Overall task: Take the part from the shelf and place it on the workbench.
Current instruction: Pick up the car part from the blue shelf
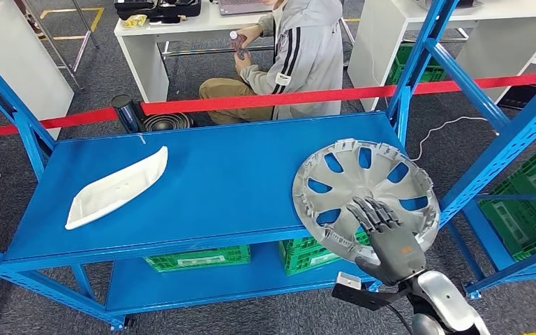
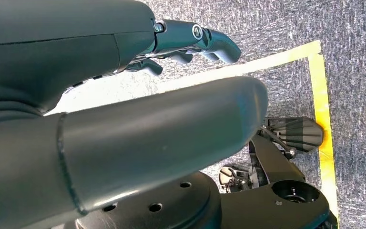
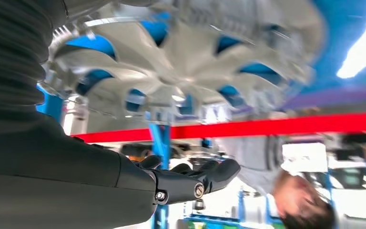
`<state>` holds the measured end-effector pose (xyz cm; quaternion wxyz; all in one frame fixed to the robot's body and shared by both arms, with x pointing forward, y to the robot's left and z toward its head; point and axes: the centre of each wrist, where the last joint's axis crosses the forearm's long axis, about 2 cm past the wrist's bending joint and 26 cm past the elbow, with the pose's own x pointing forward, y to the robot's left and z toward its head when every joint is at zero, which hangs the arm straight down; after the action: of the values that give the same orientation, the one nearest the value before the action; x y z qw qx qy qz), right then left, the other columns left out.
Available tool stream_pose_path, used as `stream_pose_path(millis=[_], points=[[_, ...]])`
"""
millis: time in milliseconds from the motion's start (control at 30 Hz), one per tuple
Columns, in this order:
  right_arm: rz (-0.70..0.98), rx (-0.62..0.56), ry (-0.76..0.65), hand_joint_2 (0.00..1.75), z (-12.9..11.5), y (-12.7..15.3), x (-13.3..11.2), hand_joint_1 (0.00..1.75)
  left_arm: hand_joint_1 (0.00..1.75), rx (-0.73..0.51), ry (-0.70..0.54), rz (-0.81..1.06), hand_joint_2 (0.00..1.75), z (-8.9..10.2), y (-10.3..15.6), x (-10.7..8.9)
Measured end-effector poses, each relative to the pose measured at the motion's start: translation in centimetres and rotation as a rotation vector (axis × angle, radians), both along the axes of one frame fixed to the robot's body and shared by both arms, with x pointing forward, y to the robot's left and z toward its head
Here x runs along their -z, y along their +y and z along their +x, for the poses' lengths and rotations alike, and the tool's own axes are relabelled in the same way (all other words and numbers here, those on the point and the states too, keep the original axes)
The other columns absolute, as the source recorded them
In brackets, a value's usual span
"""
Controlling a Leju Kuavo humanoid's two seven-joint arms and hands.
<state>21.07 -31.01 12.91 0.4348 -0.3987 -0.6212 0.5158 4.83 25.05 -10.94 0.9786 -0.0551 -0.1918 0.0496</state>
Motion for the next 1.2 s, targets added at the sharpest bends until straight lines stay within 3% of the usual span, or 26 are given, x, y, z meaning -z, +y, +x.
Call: stream_pose_path(millis=[233, 467, 700, 1200], points=[[0.053, -0.117, -0.044, 1.75, -1.1, -0.8, -3.0, 0.0, 0.0, -0.005, -0.006, -0.001, 0.0, 0.0, 0.0, 0.0], [0.013, -0.122, -0.059, 1.75, -1.9, -1.4, -4.0, 0.0, 0.0, -0.008, -0.02, -0.002, 0.0, 0.0, 0.0, 0.0], [-0.056, -0.075, -0.004, 1.75, -2.1, -2.7, -3.9, 0.0, 0.0, -0.016, -0.015, -0.005, 0.0, 0.0, 0.0, 0.0], [-0.107, 0.082, 0.133, 1.75, -1.1, -5.2, -0.2, 0.0, 0.0, -0.023, 0.006, -0.008, 0.0, 0.0, -0.2, 0.0]])
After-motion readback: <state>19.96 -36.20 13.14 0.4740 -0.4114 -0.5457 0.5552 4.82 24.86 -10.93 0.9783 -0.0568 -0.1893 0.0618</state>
